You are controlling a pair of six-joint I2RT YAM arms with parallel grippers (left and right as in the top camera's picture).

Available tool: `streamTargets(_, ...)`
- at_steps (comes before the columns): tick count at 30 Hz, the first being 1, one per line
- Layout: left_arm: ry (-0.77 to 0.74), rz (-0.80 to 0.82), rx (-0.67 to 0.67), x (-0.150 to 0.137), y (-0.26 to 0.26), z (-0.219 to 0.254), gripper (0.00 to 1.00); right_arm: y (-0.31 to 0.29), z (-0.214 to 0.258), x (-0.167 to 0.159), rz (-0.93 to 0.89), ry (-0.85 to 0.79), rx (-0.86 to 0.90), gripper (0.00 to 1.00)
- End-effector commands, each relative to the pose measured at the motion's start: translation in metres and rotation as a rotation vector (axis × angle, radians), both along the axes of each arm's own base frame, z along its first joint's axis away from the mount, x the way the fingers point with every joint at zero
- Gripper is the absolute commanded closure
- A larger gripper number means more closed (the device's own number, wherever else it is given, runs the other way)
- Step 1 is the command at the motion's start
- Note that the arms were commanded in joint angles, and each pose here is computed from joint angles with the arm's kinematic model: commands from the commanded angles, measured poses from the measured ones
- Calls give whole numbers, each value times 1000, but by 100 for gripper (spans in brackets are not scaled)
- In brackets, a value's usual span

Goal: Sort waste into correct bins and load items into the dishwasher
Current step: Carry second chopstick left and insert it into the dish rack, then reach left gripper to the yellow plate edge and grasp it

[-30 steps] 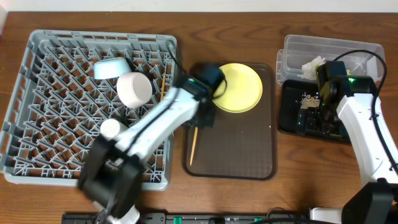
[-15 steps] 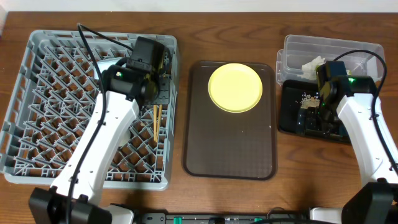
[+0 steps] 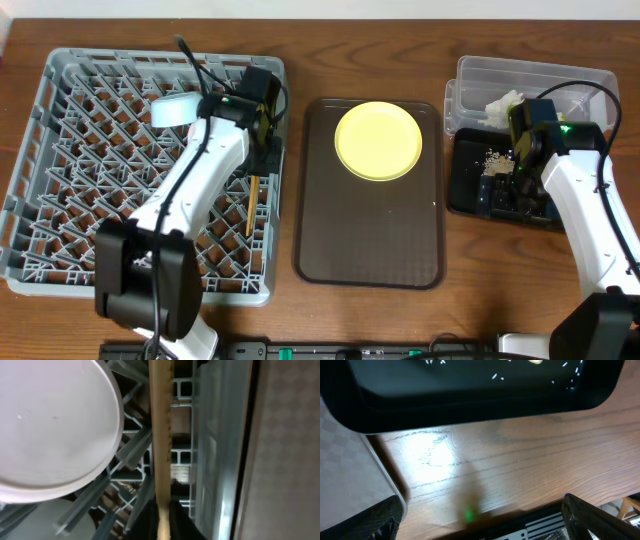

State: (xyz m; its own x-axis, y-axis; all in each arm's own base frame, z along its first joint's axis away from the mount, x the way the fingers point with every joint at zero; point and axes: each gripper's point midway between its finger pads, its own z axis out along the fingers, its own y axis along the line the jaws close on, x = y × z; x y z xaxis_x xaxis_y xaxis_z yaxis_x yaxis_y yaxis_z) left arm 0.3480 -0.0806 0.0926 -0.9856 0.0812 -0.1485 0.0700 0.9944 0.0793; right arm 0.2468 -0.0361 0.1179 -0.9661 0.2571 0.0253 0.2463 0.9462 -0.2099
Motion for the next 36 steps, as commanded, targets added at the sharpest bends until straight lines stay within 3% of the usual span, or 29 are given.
streamTargets(1,3,0,10,0,3,-2,78,-5,5,1,-22,-23,-7,1)
streamTargets(3,0,0,9,0,3,-1,67,-5,5,1,-22,-23,-7,1)
streamTargets(11,-86,-4,-20,10,-2,28,52,-5,5,2,-22,-26,-7,1)
streamTargets(21,-282,-164,-306,20,-83,84,32,-5,5,3,-22,-29,-7,1)
streamTargets(29,-338,-458,-322,20,-167,60,27,1,4,3,-24,-29,24,1)
streamTargets(36,-293,-745,-283,0,-235,2,26,2,4,3,-25,-29,30,1)
